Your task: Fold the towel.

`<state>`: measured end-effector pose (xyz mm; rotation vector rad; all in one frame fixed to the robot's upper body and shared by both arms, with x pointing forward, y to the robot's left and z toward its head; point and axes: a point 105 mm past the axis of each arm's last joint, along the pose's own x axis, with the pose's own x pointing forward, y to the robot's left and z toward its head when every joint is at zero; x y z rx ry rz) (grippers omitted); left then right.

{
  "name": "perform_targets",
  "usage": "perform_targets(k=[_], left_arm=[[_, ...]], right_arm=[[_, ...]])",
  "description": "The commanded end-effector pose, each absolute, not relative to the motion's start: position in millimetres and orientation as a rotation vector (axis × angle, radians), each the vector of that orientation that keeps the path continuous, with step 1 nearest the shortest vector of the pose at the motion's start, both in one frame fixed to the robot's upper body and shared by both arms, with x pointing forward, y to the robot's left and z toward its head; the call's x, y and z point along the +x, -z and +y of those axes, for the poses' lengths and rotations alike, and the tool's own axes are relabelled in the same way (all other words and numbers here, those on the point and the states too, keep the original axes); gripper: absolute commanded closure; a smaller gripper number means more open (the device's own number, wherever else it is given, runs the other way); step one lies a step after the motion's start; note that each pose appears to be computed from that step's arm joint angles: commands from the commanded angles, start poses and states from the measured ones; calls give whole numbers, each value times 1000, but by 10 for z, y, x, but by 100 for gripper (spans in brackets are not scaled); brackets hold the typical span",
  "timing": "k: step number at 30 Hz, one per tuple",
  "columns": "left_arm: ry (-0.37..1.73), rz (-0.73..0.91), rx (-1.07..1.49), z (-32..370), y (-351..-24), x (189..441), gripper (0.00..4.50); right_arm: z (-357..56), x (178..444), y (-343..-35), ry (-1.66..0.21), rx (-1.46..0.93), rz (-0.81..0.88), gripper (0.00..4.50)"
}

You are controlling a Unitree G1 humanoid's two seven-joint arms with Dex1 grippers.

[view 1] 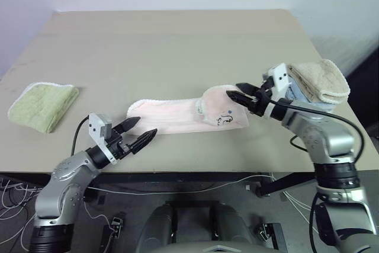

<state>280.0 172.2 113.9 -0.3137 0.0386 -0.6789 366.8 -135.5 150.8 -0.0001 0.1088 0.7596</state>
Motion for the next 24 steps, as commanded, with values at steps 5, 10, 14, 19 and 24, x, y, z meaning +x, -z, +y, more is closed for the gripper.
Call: perform_targets(k=[5,10,14,19,24], left_arm=[[574,44,-452,1591,-1218,2660,0],[417,112,-511,1641,-1077,2630,0],[335,157,-559,1636,-1002,2565,0],[177,196,-691,1727,-905,2574,0],[47,199,-890,1830,-871,2617,0]], right_arm=[[-1197,3849,-1089,-776,-97,117,449],[-1133,3730,-707,-838,-175,208,449],[-1141,3666,-798,-870,-197,156,449],[-1190,3687,-1268,-854,-190,-8,449],[-1273,3692,-1665,-832,-217,-130,449]])
